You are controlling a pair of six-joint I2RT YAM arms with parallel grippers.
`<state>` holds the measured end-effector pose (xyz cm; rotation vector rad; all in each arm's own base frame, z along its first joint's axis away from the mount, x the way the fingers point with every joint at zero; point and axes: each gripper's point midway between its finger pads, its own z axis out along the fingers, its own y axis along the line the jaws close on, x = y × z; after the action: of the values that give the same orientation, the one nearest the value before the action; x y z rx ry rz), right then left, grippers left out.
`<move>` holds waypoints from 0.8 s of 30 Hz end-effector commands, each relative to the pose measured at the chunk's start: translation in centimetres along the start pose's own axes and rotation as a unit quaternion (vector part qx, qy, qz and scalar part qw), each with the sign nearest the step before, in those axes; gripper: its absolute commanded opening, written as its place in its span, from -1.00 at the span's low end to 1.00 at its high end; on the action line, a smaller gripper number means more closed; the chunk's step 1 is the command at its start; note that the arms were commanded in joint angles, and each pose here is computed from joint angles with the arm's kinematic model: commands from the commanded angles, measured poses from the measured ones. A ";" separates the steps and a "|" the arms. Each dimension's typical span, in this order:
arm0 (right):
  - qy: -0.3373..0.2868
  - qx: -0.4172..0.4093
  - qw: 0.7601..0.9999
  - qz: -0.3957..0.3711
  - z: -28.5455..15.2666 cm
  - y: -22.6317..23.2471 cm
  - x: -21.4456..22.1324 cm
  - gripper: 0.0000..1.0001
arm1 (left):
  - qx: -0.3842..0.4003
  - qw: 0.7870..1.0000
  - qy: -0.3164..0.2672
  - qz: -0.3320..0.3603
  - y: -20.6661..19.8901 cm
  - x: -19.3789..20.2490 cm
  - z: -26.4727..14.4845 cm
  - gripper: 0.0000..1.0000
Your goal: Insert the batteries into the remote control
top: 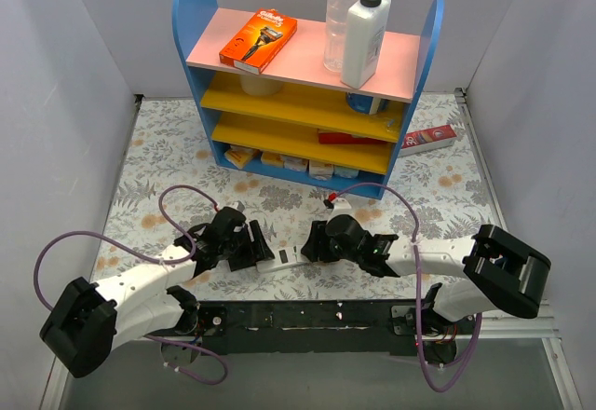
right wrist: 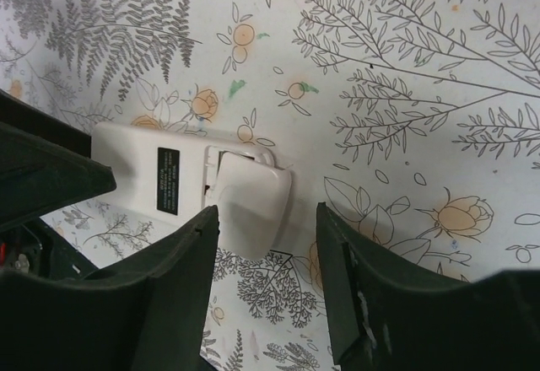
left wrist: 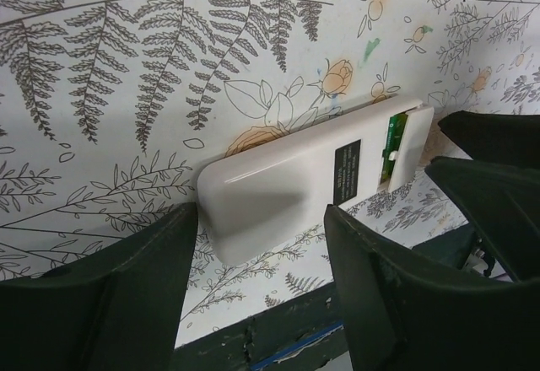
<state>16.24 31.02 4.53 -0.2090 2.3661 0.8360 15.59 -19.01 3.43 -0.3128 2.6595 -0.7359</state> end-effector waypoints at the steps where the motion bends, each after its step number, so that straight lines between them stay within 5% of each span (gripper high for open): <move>1: -0.007 -0.004 1.000 0.005 0.7 0.4 -0.4 0.13 | -0.002 1.000 0.000 0.008 0.0 0.1 0.2 0.20; 24: 0.006 0.004 0.998 -0.056 1.8 0.7 -0.7 -0.08 | -0.019 0.999 0.011 0.025 0.6 0.5 1.3 -0.14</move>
<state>16.69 31.90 3.25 -0.3105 2.3824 0.7792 15.91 -19.83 2.82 -0.2741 2.6635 -0.7369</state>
